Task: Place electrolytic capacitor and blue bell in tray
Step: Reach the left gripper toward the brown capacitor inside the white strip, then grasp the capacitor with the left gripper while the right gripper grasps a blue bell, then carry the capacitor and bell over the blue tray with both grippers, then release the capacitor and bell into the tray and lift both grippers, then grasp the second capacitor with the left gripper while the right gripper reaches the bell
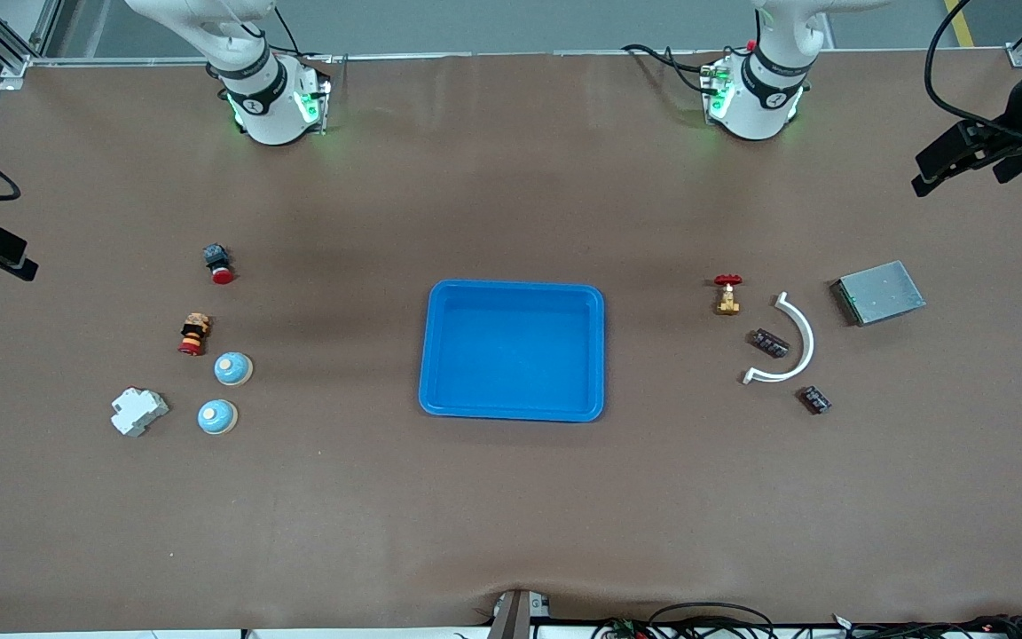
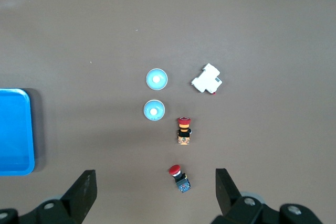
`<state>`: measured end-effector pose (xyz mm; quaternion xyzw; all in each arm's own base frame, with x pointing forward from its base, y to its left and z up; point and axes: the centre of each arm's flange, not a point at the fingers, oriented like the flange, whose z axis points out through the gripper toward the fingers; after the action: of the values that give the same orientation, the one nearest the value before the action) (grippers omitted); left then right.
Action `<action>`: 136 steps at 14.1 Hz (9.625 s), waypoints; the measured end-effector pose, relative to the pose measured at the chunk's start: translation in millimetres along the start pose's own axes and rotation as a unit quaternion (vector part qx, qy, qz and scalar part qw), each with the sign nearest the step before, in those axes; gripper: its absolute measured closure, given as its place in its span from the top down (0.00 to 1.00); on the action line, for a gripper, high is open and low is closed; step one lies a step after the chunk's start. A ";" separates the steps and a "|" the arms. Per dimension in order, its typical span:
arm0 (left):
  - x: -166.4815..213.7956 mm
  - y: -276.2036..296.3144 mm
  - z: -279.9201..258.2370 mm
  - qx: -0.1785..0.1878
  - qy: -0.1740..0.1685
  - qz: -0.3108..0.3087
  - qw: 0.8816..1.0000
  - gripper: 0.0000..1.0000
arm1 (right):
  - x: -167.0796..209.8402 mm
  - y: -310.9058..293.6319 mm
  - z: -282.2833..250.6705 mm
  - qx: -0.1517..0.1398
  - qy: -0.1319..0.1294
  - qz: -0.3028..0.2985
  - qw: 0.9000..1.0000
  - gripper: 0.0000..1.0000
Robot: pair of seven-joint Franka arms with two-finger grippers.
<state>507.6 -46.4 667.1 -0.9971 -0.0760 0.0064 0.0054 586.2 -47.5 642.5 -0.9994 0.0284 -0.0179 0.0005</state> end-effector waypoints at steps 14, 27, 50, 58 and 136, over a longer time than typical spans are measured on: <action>48.4 -4.6 108.3 0.004 -0.030 -0.067 0.997 1.00 | 0.0 0.0 1.9 0.000 -0.002 0.000 1.000 1.00; 28.0 -3.7 330.4 -0.009 0.000 -0.251 0.968 0.96 | 6.4 -21.5 128.8 0.025 -0.023 0.021 0.999 1.00; 33.2 15.5 486.4 -0.021 -0.013 -0.357 0.934 0.57 | -31.7 -46.8 455.7 0.008 0.027 0.054 0.998 1.00; 50.4 70.1 455.5 -0.047 0.016 -0.388 0.920 0.32 | -31.7 -41.6 468.2 -0.002 0.028 0.043 0.999 1.00; 172.3 -23.6 481.3 0.058 -0.042 -0.314 0.947 0.33 | 23.6 -256.9 333.4 -0.044 -0.037 0.078 0.995 1.00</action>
<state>667.8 7.7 184.2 -0.9195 -0.3849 0.0509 0.0618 636.2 207.6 310.7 -0.9931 0.1074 0.0207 -0.0412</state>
